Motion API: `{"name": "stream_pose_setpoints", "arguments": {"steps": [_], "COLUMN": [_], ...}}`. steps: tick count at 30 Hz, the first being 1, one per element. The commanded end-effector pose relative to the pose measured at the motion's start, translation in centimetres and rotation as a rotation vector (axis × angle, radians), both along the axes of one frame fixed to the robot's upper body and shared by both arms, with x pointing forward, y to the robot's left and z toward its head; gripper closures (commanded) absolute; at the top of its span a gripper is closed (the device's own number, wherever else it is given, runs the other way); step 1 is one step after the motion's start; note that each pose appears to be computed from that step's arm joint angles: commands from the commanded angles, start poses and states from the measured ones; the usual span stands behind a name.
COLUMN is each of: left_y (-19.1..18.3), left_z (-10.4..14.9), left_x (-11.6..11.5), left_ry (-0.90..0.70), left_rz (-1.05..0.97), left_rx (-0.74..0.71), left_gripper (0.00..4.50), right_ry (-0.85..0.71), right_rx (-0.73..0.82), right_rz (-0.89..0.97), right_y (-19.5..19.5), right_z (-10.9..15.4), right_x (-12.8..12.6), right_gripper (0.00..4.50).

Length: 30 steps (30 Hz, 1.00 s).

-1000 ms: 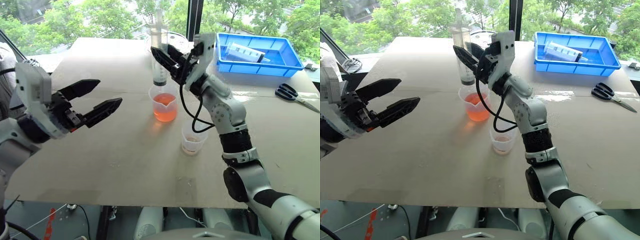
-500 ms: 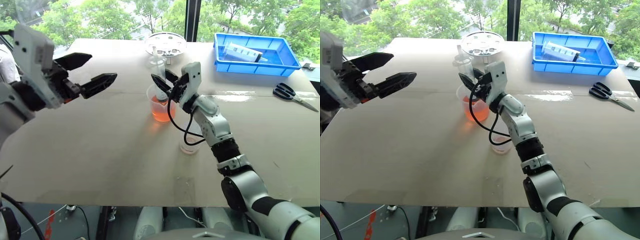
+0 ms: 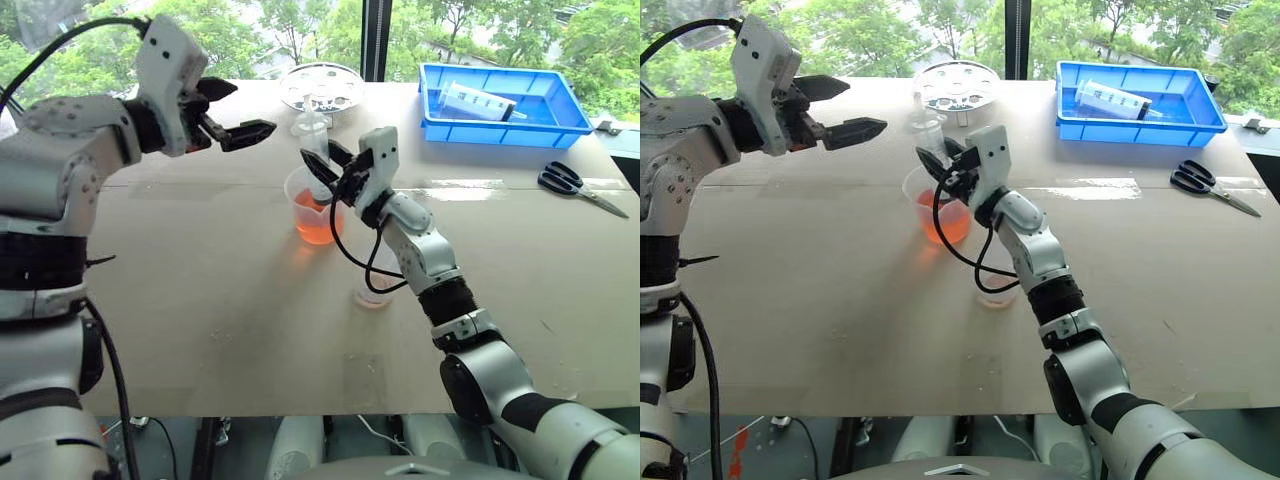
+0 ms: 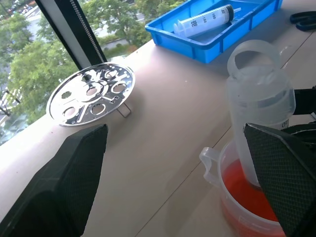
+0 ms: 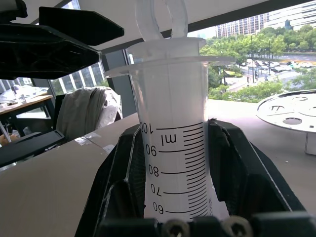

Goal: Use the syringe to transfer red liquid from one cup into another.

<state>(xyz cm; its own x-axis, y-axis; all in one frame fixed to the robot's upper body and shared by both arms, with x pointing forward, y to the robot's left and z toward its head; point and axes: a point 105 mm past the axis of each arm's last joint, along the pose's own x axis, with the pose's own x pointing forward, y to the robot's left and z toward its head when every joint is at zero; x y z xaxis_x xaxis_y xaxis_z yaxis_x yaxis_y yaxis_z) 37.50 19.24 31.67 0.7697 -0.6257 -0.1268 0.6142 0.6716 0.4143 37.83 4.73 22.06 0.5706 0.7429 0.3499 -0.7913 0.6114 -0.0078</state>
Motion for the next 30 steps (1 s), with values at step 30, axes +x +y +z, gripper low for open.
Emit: {"name": "stream_pose_setpoints", "arguments": {"steps": [30], "left_y": [-1.0], "left_z": [3.3], "left_x": [-0.5], "left_ry": [-0.008], "left_rz": [-0.186], "left_rx": [-0.064], "left_gripper": [0.00], "right_ry": [0.005], "right_rx": [0.070], "right_rz": [0.116], "right_y": [2.3], "right_z": [2.2], "right_x": [-1.8], "right_gripper": [3.13]}}
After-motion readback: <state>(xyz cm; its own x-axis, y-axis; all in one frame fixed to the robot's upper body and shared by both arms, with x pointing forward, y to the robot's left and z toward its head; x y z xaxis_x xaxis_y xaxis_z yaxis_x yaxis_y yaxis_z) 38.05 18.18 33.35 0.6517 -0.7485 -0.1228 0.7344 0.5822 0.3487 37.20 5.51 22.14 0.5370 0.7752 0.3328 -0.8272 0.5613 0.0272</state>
